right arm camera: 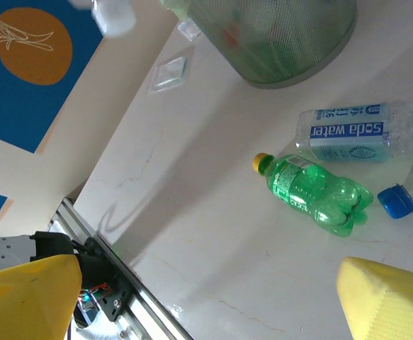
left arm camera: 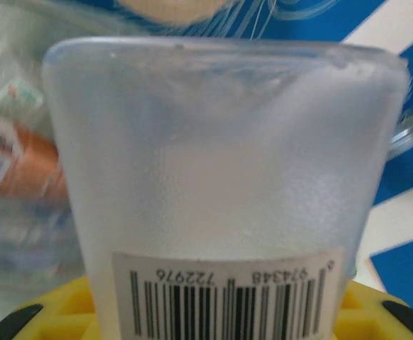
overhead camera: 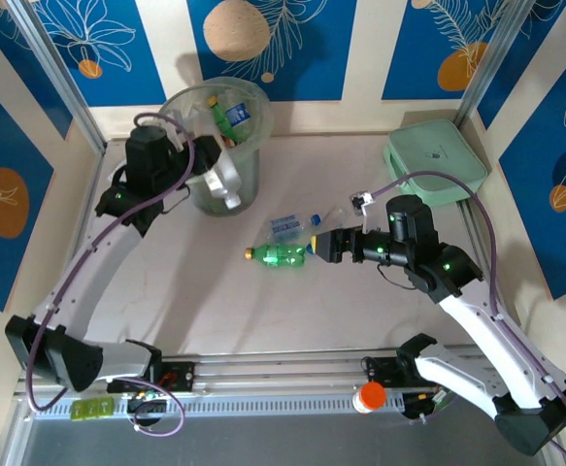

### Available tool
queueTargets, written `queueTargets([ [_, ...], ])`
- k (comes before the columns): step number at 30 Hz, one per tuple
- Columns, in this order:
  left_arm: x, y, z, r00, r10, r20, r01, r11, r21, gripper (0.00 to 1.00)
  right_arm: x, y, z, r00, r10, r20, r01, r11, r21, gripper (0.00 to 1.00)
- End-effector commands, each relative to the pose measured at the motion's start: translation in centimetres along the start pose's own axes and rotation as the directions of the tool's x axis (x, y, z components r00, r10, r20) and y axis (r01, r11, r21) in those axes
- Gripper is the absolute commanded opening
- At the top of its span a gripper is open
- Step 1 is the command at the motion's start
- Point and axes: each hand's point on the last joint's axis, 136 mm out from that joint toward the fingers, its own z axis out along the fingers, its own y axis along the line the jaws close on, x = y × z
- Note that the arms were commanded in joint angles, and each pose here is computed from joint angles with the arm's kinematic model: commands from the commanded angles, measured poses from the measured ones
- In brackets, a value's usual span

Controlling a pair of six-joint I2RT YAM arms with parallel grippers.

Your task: Put the plastic bottles in the bin

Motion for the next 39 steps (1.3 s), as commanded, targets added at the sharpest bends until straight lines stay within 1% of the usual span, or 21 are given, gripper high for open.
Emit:
queueTargets([
  [1,-5.4,-0.2,1.2,0.985,-0.094,0.146,0.095,0.995,-0.003,0.17,-0.6,0.1,-0.4,0.999,-0.031,0.009,0.031,0.999,0.024,0.93],
  [4,-7.0,1.1,3.6,0.969,-0.21,0.131,0.213,0.977,-0.014,0.18,-0.6,-0.4,-0.2,0.999,-0.033,0.002,0.033,0.998,0.049,0.93],
  [7,-7.8,2.5,5.9,0.947,-0.285,0.146,0.289,0.957,-0.01,0.21,-0.6,-0.7,-0.2,0.999,-0.037,0.001,0.037,0.997,0.062,0.93],
  [10,-8.3,4.0,7.2,0.939,-0.294,0.179,0.307,0.951,-0.047,0.22,-0.5,-0.9,-0.2,0.999,-0.04,-0.001,0.04,0.997,0.073,0.93],
  [12,-8.1,5.1,8.2,0.936,-0.307,0.171,0.323,0.943,-0.076,0.21,-0.5,-1.0,-0.2,0.999,-0.042,-0.002,0.042,0.996,0.08,0.93],
  [16,-7.2,6.4,10.1,0.946,-0.297,0.131,0.312,0.943,-0.115,0.21,-0.2,-1.5,-0.2,0.999,-0.042,-0.008,0.043,0.994,0.097,0.93],
  [20,-6.1,8.0,11.2,0.952,-0.29,0.095,0.302,0.941,-0.151,0.21,0.2,-2.0,0.2,0.999,-0.028,-0.015,0.03,0.994,0.102,0.94],
  [23,-5.3,9.1,12.1,0.961,-0.267,0.074,0.276,0.945,-0.177,0.23,0.4,-2.1,0.5,1.0,-0.018,-0.02,0.019,0.995,0.095,0.94],
  [26,-4.7,10.1,12.8,0.963,-0.265,0.05,0.269,0.944,-0.193,0.29,0.6,-2.2,0.7,1.0,-0.012,-0.027,0.014,0.996,0.093,0.94],
  [28,-3.9,10.5,13.4,0.957,-0.291,0.014,0.288,0.938,-0.193,0.35,0.7,-2.4,0.7,0.999,-0.011,-0.033,0.014,0.995,0.101,0.94],
  [30,-3.5,10.6,13.6,0.951,-0.31,-0.008,0.304,0.936,-0.178,0.39,0.7,-2.5,0.7,0.999,-0.014,-0.034,0.018,0.994,0.108,0.94],
  [31,-3.3,10.3,13.8,0.953,-0.302,-0.022,0.295,0.943,-0.156,0.41,0.6,-2.5,0.7,0.999,-0.016,-0.032,0.019,0.994,0.109,0.94],
  [34,-3.6,9.8,13.4,0.961,-0.274,-0.033,0.267,0.953,-0.145,0.46,0.6,-2.6,0.8,0.999,-0.016,-0.03,0.02,0.994,0.111,0.94],
  [37,-4.6,9.6,12.1,0.974,-0.225,-0.023,0.218,0.959,-0.181,0.52,0.5,-2.7,0.8,0.999,-0.015,-0.029,0.018,0.994,0.11,0.94],
  [39,-5.5,9.4,11.4,0.981,-0.193,-0.011,0.188,0.965,-0.183,0.54,0.5,-2.7,1.0,0.999,-0.015,-0.029,0.018,0.995,0.102,0.94],
])
